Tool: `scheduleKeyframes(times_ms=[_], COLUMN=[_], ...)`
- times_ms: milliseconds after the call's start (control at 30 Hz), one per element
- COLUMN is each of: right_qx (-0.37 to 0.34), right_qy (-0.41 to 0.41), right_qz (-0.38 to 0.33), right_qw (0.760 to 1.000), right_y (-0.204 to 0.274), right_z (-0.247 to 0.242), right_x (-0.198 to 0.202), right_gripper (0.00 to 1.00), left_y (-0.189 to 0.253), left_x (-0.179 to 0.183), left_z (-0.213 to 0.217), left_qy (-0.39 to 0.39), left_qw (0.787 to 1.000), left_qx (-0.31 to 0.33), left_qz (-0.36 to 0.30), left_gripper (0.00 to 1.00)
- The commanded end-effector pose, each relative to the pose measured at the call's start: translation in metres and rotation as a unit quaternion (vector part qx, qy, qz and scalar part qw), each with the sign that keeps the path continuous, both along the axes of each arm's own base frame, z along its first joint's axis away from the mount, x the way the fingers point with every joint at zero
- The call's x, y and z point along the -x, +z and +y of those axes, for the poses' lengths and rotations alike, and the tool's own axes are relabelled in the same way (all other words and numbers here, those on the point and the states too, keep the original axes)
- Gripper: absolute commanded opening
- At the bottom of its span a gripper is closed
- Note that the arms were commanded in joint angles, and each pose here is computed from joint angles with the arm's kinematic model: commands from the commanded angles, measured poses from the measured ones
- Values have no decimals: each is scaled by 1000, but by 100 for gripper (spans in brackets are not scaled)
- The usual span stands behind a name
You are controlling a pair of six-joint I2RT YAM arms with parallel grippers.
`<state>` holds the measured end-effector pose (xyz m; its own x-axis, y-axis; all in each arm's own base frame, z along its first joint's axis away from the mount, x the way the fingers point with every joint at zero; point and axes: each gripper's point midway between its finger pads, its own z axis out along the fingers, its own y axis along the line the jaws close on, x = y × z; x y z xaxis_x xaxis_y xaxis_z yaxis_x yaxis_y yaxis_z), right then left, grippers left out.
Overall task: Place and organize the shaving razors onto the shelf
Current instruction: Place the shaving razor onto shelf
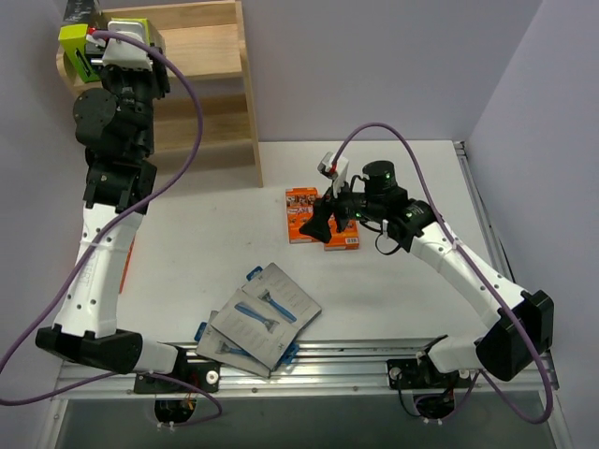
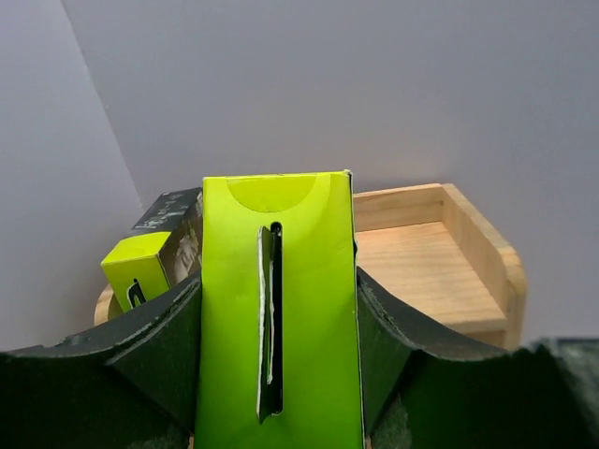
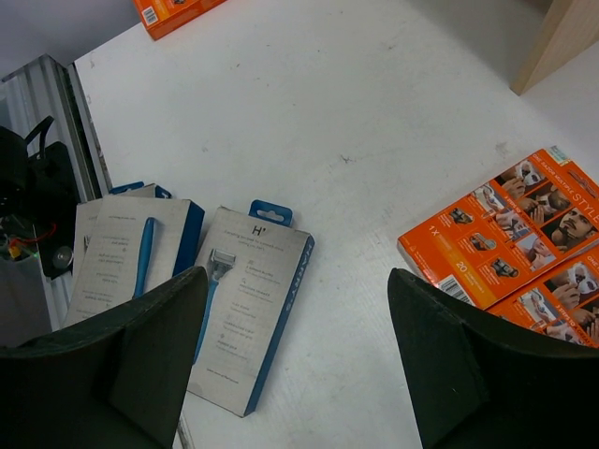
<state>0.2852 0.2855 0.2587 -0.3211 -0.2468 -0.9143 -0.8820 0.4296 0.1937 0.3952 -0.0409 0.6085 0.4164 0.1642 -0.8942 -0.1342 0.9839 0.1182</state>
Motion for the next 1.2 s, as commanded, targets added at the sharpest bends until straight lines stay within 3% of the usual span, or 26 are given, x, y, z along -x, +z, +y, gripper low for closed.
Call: scheduleKeyframes(times_ms=[0, 300, 500, 767, 1167], right_qx=[-17, -7, -4, -9, -25], right_qy=[19, 27, 31, 46, 61], right_qz=[-22, -10, 0, 9, 8], right_qw=[999, 1000, 1000, 999, 998], right_y=[16, 4, -4, -5, -7], right_z=[4, 7, 9, 16, 18], right_x=[-1, -3, -4, -8, 1], right_gripper=[73, 73, 72, 71, 71], left_y=[67, 52, 74, 127, 131], left_x=[26, -23, -10, 22, -33], left_z=[25, 21, 15, 13, 13], left_qy=[8, -7, -35, -52, -61], left_qw=[988, 987, 985, 971, 963], left_qx=[42, 45, 56, 47, 31], left_qz=[-147, -152, -162, -228, -262], left_gripper=[2, 2, 2, 2, 2])
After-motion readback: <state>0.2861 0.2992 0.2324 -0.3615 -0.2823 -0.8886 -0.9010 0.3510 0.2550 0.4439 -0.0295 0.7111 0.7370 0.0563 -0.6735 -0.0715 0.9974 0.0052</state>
